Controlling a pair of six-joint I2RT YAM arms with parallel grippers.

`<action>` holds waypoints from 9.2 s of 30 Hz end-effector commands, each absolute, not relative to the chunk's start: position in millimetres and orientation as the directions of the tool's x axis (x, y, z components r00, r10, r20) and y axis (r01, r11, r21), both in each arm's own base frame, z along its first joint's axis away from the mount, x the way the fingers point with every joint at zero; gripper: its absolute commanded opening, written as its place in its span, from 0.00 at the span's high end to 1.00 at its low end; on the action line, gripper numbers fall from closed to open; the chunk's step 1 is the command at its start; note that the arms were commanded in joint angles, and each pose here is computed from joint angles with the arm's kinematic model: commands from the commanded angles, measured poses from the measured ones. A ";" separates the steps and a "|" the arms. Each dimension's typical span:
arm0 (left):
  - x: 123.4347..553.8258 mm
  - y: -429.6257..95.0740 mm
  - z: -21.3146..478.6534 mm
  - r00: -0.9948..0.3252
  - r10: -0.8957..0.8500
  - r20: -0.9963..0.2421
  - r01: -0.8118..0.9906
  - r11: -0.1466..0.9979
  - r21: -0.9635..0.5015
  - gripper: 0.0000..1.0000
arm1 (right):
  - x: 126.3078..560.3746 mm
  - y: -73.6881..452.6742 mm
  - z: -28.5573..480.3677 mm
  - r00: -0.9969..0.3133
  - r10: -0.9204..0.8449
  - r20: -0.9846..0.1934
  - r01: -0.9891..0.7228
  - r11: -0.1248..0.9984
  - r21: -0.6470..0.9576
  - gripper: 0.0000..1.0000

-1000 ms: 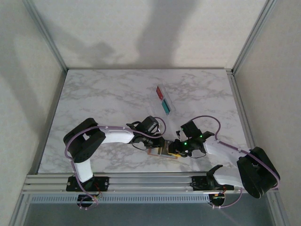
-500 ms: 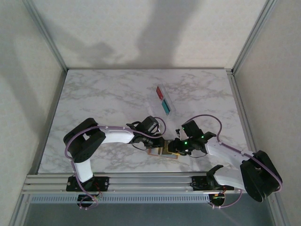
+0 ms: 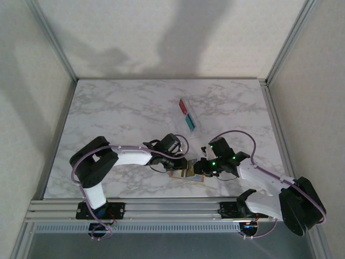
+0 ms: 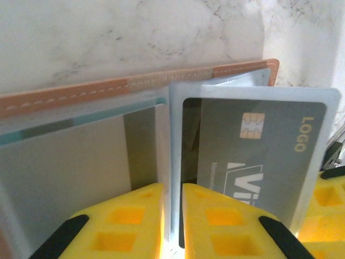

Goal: Put the credit cards into the card holder

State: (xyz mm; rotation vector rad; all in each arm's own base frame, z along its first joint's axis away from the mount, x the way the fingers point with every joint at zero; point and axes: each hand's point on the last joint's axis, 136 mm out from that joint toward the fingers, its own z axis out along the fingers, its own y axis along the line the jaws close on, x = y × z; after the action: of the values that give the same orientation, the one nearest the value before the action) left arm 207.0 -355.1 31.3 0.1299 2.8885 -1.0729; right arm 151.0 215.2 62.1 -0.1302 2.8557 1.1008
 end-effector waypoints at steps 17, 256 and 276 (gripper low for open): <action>223.2 -290.0 48.9 -0.986 -0.099 -0.136 0.015 0.753 -0.658 0.83 | 168.1 248.4 90.6 -0.981 -0.106 -0.161 -0.191 0.639 0.745 0.70; 207.4 -299.2 36.3 -0.978 -0.154 -0.139 -0.014 0.718 -0.696 0.18 | 167.9 192.1 74.3 -1.000 0.005 0.016 0.016 0.549 0.836 1.00; 203.5 -315.8 36.9 -0.983 -0.112 -0.144 0.023 0.706 -0.708 0.22 | 184.5 196.4 45.9 -0.997 0.039 0.062 0.073 0.550 0.832 1.00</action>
State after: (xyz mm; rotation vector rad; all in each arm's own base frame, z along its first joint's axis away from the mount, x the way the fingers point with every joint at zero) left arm 212.2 -294.8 38.5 -0.1420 2.7320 -1.0697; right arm 182.2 196.4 48.6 0.0630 2.8020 1.4882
